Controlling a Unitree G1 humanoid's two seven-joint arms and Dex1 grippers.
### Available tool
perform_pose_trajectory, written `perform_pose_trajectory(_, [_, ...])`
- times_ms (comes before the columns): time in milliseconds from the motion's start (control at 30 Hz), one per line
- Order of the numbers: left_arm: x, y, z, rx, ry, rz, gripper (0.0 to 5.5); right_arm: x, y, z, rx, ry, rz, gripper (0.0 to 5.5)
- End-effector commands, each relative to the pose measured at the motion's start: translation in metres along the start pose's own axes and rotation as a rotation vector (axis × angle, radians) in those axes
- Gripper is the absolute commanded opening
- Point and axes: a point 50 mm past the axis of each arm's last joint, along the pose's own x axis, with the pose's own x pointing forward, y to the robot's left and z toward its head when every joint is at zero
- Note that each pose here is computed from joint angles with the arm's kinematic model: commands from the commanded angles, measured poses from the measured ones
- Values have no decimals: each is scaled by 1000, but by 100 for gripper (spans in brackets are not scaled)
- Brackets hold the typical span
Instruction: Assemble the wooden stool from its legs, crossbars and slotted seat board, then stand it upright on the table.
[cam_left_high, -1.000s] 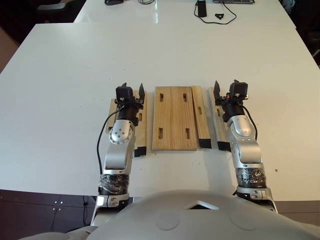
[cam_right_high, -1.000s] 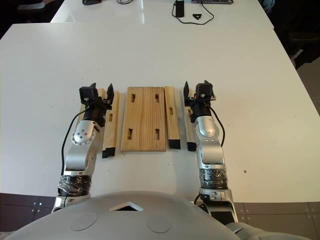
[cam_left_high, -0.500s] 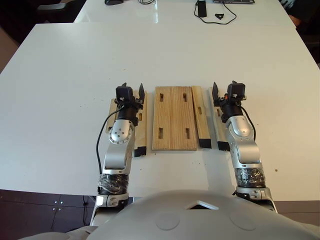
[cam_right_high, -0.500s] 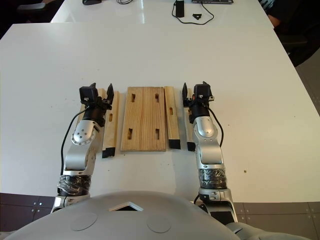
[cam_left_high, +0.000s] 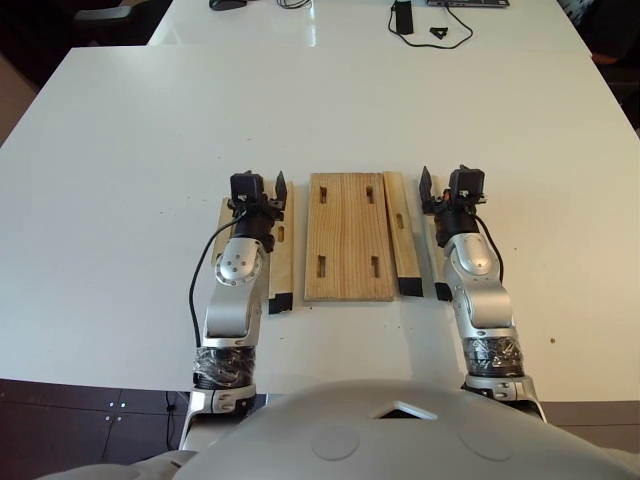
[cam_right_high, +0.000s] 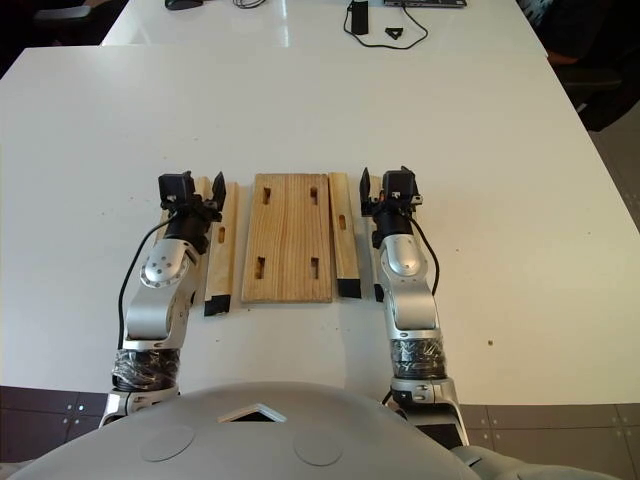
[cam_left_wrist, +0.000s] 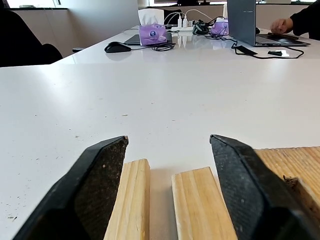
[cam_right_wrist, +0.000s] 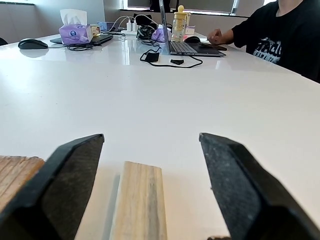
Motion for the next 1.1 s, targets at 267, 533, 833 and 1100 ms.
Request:
perform_pose_trajectory(267, [-62, 46, 35, 93, 305, -62, 305, -28, -10, -15, 39, 49, -151, 353])
perform_pose_trajectory(533, [-77, 71, 24, 140, 492, -88, 305, -35, -20, -16, 42, 51, -228, 353])
perform_pose_trajectory(833, [-74, 85, 5, 124, 573, -104, 305, -30, -21, -15, 36, 42, -223, 353])
perform_pose_trajectory(1100, [-78, 89, -18, 77, 642, -120, 305, -26, -25, -13, 20, 36, -208, 353])
